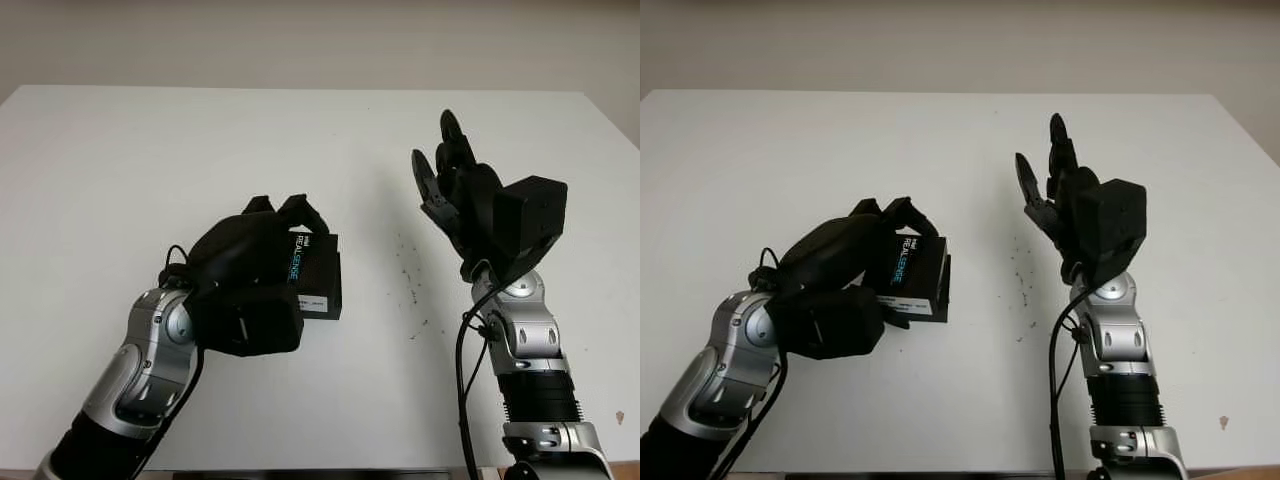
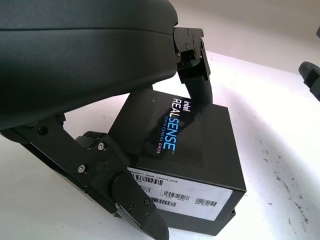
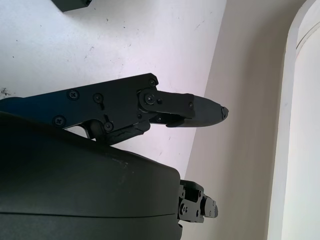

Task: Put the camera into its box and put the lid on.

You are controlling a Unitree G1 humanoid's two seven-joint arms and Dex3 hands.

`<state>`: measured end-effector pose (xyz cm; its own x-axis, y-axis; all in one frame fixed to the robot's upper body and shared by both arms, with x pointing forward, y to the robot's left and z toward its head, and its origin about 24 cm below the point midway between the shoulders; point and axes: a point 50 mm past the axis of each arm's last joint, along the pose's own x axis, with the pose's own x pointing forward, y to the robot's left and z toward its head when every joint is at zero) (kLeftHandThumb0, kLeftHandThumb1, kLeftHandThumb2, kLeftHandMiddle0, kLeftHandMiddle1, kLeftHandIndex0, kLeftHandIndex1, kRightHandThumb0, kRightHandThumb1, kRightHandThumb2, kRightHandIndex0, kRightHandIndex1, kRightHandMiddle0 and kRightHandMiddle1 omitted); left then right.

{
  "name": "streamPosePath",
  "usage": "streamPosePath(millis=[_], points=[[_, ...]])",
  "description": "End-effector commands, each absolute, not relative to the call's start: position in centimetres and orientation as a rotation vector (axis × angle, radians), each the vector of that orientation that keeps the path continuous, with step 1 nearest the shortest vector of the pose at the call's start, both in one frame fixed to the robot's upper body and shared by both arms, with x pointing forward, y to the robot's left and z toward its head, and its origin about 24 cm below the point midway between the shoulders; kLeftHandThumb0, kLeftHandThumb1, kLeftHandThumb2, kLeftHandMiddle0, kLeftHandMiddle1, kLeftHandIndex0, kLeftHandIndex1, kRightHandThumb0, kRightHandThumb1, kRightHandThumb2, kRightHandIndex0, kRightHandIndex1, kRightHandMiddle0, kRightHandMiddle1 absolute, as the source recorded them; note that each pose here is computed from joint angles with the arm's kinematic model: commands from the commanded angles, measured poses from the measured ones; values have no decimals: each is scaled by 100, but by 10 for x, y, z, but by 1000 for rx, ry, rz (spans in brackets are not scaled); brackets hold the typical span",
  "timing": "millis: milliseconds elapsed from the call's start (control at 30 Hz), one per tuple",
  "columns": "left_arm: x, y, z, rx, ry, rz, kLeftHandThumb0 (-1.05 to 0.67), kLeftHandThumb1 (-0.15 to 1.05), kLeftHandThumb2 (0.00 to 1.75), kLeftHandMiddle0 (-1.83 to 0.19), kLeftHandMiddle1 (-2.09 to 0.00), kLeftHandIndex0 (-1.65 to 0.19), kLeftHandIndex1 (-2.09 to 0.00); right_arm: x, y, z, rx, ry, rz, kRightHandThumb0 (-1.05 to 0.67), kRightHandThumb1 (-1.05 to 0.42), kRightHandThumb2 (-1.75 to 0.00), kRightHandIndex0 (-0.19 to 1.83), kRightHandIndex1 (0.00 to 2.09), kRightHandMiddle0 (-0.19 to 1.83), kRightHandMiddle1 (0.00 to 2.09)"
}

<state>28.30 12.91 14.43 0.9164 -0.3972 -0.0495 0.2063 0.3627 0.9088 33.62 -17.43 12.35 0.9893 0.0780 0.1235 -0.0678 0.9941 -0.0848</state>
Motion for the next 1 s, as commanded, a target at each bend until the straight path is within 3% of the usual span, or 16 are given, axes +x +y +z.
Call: streamPosePath(millis=[0,400,967], points=[[285,127,147,1142,-210,-383,-21,103,5,-43,-187,-21,-150,337,-173,125,-75,-139,71,-55,-105,-38,-15,6,-10,6],[281,122,144,1039,-169,-376,-22,104,5,-51,-179,-22,-150,337,-171,126,-72,-134,74,-54,-105,-39,-15,6,-10,6],[279,117,145,973,-161,-379,-17,103,5,-51,-184,-18,-149,338,-168,127,-74,-138,76,-55,-105,-40,-15,5,-10,6]])
